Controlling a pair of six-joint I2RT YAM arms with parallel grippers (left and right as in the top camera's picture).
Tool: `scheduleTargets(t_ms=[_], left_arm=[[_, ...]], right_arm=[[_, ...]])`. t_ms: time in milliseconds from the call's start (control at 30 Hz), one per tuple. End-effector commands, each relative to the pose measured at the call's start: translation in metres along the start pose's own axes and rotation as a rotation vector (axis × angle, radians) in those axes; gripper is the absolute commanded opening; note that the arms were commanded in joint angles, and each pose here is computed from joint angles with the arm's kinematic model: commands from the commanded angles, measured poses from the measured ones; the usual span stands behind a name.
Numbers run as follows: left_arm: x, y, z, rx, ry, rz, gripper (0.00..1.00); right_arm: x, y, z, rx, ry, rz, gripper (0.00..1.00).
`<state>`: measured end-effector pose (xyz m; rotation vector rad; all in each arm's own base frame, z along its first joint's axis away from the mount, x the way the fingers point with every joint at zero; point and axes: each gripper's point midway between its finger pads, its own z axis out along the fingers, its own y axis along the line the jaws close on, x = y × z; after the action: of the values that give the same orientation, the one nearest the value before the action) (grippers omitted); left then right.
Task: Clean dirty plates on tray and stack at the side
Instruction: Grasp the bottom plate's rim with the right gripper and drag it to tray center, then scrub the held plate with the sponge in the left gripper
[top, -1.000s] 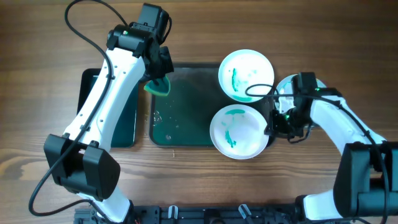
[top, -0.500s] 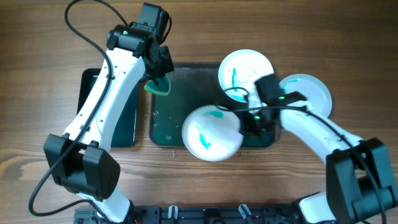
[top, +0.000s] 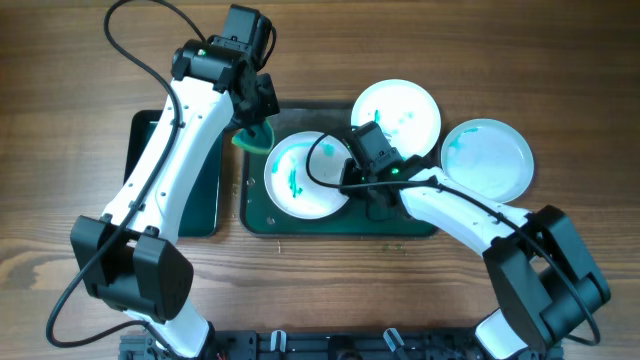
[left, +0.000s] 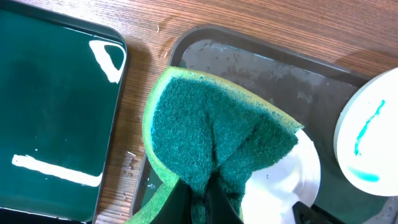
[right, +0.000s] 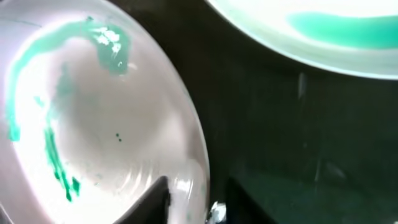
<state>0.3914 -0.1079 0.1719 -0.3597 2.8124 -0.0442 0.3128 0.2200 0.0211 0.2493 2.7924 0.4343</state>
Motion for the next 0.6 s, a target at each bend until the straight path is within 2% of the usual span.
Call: scheduleTargets(t_ms=[0, 100, 200, 400, 433, 567], left_arm=[[0.006, -0.009, 0.002, 0.047, 0.037, 0.005, 0.04], [0.008, -0.010, 0.009, 0.042, 0.057, -0.046, 0.04], [0.012, -0.010, 0.020, 0.024, 0.089, -0.043, 0.04], [0.033, -0.027, 0.045, 0.019, 0.178, 0.000, 0.04], [0.039, -0.030, 0.048, 0.012, 0.194, 0.014, 0.04], [0.078, -0.038, 0.076, -0.014, 0.266, 0.079, 0.04]], right_arm=[[-0.012, 0.002, -0.002, -0.006, -0.010, -0.096, 0.38], [-0.025, -0.001, 0.007, -0.062, 0.015, -0.131, 0.36], [-0.025, 0.007, 0.019, -0.154, 0.067, -0.160, 0.26], [-0.020, 0.011, 0.026, -0.186, 0.090, -0.151, 0.10], [-0.019, 0.010, 0.029, -0.181, 0.096, -0.122, 0.04], [-0.013, 0.013, 0.042, -0.210, 0.134, -0.075, 0.04]])
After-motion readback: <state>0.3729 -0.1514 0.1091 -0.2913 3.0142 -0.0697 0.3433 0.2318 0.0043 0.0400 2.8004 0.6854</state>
